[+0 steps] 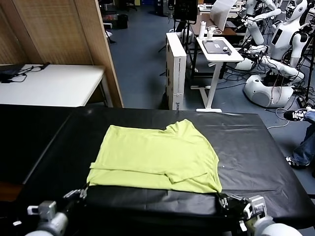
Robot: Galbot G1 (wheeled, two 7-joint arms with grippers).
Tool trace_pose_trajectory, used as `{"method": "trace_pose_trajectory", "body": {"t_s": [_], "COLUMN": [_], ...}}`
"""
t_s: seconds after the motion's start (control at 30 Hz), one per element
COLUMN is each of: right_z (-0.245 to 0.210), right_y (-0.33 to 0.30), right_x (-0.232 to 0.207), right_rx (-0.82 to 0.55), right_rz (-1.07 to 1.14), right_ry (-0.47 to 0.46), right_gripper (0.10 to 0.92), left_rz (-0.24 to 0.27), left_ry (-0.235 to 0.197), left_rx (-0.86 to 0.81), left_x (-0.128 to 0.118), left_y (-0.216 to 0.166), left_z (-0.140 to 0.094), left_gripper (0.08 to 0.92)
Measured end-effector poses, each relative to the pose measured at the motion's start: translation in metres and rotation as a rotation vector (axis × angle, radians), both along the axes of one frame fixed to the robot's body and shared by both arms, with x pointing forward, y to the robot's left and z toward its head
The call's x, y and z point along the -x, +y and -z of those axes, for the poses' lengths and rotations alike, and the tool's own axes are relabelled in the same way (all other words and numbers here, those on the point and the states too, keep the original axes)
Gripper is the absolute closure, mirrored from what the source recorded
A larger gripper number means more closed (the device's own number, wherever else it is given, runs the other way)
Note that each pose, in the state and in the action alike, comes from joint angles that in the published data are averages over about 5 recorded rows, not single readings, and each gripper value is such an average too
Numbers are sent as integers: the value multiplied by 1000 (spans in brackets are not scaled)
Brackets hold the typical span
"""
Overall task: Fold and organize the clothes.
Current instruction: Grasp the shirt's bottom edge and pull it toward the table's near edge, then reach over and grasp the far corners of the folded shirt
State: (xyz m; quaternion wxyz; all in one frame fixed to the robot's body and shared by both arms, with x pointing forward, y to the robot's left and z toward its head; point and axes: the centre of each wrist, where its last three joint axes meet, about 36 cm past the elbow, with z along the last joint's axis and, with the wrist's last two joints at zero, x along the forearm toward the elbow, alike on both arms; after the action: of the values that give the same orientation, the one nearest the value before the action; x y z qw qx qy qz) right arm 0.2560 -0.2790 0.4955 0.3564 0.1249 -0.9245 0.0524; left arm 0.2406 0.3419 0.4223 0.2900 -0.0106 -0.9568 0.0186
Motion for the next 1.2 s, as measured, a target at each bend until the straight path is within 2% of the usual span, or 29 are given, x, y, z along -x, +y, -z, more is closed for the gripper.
{"method": "trace_pose_trajectory", "body": {"t_s": [0.1, 0.17, 0.3, 0.4, 0.47, 0.57, 0.8, 0.9, 1.03, 1.2], "right_z": [-4, -6, -12, -17, -19, -20, -21, -21, -18, -9], "right_y": [0, 1, 1, 0, -2, -5, -20, -27, -31, -25], "right_x": [3, 4, 8, 8, 4, -7, -59, -85, -119, -168], "right_rx": [-2, -3, -5, -24, -45, -64, -79, -76, -65, -66], "right_rz": [0, -1, -2, -2, -2, -5, -6, -9, 1, 18], "right_ry": [-4, -7, -12, -17, -19, -27, -87, -108, -131, -164], "right_gripper": [589, 475, 227, 134, 121, 116, 115, 115, 115, 115], "left_rz": [-12, -20, -35, -43, -46, -52, -94, -100, -80, -29], "left_ry": [6, 7, 16, 29, 33, 38, 55, 39, 11, -6], "left_rx": [5, 15, 37, 38, 36, 42, 106, 136, 180, 196], "left_x": [4, 5, 8, 12, 14, 14, 0, -17, -43, -80], "left_y": [2, 3, 3, 0, -2, -4, -3, -3, 0, 12], "left_z": [-3, -5, -10, -13, -16, -21, -28, -29, -33, -46], "left_gripper": [843, 784, 556, 367, 238, 122, 93, 93, 93, 92]}}
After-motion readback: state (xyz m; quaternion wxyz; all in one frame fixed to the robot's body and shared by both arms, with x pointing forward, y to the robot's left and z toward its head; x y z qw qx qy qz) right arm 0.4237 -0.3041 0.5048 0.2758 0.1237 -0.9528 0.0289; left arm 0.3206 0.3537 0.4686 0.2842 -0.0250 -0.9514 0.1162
